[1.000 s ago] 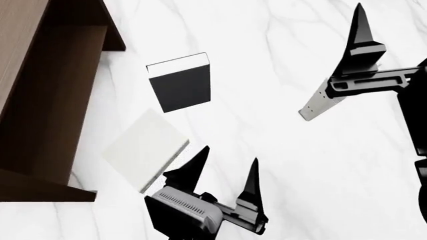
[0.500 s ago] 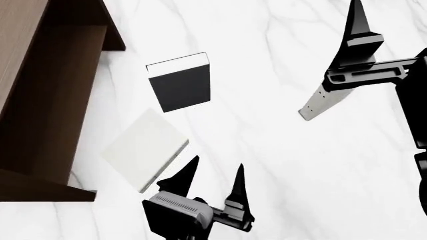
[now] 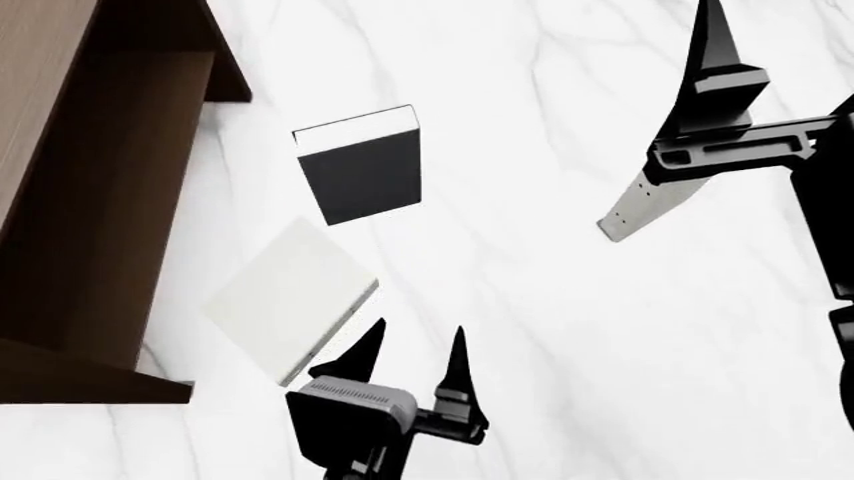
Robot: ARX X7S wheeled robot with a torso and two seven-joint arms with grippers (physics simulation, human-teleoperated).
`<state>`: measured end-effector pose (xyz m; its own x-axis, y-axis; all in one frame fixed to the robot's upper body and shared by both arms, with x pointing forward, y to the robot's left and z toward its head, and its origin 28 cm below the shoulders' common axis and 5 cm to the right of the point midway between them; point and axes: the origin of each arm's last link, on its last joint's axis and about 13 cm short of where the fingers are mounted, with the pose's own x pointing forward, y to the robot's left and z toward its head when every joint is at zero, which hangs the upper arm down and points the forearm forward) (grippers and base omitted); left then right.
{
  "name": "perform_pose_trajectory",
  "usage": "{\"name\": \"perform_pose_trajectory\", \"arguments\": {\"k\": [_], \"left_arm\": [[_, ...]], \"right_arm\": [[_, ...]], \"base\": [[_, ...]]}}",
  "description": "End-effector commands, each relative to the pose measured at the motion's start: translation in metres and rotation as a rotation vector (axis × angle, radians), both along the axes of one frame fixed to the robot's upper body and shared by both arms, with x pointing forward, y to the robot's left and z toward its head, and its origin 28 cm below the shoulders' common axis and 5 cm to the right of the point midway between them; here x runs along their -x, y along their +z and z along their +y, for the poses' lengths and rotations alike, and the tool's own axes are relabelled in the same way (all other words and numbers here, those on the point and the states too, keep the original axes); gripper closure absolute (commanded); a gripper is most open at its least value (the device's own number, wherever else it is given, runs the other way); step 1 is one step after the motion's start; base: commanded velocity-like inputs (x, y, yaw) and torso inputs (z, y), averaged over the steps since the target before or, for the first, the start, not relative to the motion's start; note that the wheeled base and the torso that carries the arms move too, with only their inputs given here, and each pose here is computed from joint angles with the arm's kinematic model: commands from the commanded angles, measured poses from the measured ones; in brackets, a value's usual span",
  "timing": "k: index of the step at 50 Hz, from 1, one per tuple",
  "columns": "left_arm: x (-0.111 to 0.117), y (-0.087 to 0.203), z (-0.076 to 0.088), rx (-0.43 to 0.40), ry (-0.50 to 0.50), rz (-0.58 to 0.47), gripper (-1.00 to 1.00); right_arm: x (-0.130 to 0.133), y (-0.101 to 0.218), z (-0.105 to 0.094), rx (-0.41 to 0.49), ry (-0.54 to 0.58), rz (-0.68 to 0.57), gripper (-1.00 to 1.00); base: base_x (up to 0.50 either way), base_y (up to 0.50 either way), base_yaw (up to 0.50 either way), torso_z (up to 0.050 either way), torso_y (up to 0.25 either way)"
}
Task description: Pick up the book on the right and place it under the cabinet shelf.
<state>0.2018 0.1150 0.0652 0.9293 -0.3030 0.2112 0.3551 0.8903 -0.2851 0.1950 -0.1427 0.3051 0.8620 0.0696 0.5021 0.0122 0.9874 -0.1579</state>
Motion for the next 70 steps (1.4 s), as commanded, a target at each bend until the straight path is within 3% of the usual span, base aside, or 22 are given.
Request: {"name": "perform_pose_trajectory", "arguments": {"k": [1,30,70], "left_arm": [[-0.006,-0.007,0.002,0.009,0.013,0.043,-1.00],[-0.019,-0.019,0.010,-0.037,0.078,0.058,-1.00],[-0.035,-0.013,0.028,-0.118,0.178,0.013,-1.00]], "right_arm": [[0.002,0.002,0.001,-0.005,0.011,-0.002,-1.00],[0.005,0.010,0.004,-0.021,0.047,-0.005,-1.00],[0.009,0.018,0.006,-0.037,0.072,-0.007,-1.00]], "base": [[0.00,0.00,0.00,0.000,0.000],[0.00,0.00,0.00,-0.001,-0.002],[0.00,0.00,0.00,-0.001,-0.002]]}}
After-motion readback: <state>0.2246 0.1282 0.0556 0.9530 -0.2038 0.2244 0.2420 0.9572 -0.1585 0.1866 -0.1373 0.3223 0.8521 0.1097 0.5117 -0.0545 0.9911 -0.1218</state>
